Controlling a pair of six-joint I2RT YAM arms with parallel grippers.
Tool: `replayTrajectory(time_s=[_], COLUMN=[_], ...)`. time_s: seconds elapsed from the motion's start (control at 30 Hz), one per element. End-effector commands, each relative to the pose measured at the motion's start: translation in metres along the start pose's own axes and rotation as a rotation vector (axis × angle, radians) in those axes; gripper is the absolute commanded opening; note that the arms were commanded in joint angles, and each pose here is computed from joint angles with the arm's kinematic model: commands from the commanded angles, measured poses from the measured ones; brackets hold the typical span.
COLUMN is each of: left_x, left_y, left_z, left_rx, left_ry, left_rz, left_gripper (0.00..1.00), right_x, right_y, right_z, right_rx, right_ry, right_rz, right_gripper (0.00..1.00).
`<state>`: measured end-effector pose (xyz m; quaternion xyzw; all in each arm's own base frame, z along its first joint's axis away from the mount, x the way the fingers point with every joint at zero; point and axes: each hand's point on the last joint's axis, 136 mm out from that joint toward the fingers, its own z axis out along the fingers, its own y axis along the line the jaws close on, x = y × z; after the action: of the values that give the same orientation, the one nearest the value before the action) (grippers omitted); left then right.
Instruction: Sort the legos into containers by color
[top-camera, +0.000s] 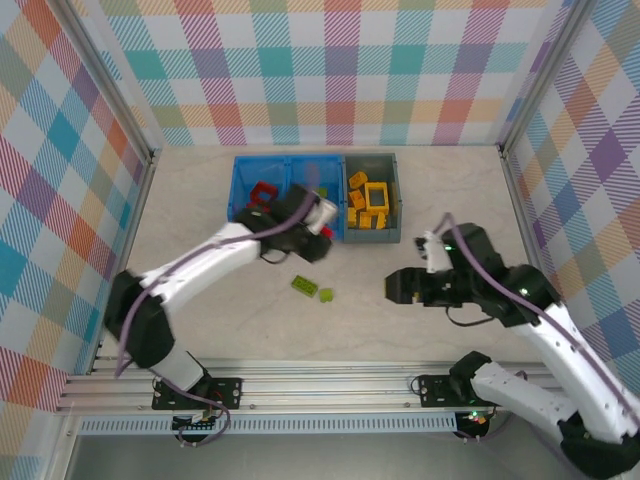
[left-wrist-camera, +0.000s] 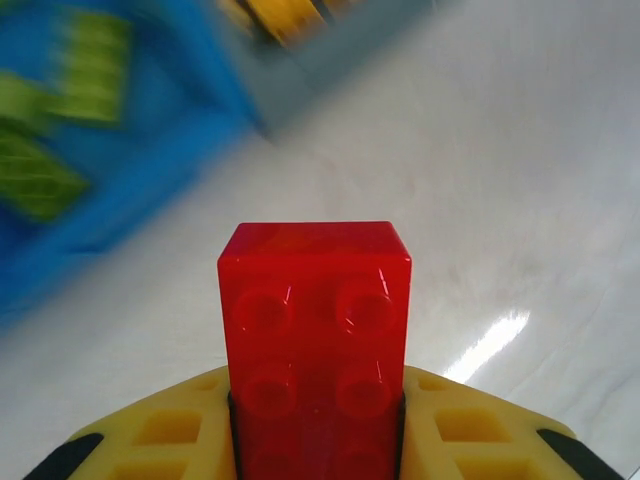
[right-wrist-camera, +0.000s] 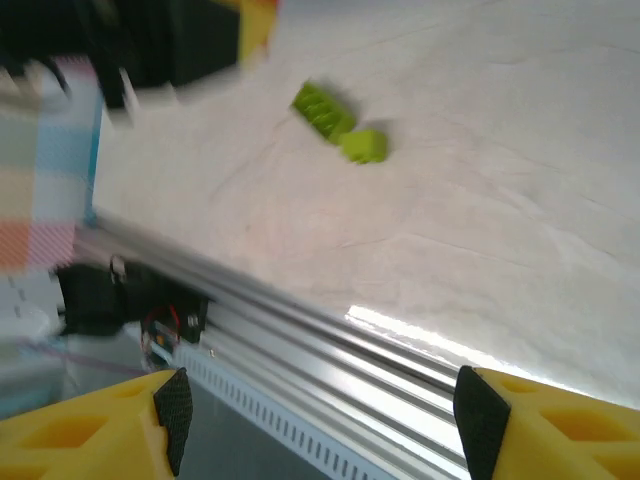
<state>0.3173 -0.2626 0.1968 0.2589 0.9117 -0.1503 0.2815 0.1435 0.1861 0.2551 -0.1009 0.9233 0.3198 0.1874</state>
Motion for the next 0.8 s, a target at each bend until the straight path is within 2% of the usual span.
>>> replayTrajectory(time_s=[0.0, 0.1, 0.17, 0.33, 0.47, 0.77], left_x=[0.002, -0.003, -0.007, -0.02, -0.025, -0.035], left_y=[0.054, 0.104, 0.129, 0.177, 0.202, 0.224], left_z=[-0.02, -0.028, -0.021, 0.018, 0.049, 0.09], left_rx=[0.005, -0.011, 0.0, 0.03, 0.039, 0.075], left_ry=[-0.027, -0.033, -0.028, -0.001, 0.035, 0.088], left_rz=[-0.291, -0.443, -0.508, -0.626, -0.697, -0.722], left_gripper=[0.24, 0.25, 0.25, 0.24, 0.24, 0.24], right_x=[-0.034, -0.041, -0.049, -0.084, -0.107, -0.124], right_y=[0.051, 0.113, 0.15, 0.212, 0.221, 0.199], right_z=[0.023, 0.06, 0.084, 0.139, 0.167, 0.194], right_rx=[-0.011, -0.07, -0.082, 0.03, 0.08, 0.063], right_ry=[-0.086, -0.118, -0.174, -0.332, -0.392, -0.34], right_rz=[-0.265, -0.455, -0.554, -0.625, -0.577, -0.491], right_gripper=[0.72, 0.72, 0.72, 0.71, 0.72, 0.72])
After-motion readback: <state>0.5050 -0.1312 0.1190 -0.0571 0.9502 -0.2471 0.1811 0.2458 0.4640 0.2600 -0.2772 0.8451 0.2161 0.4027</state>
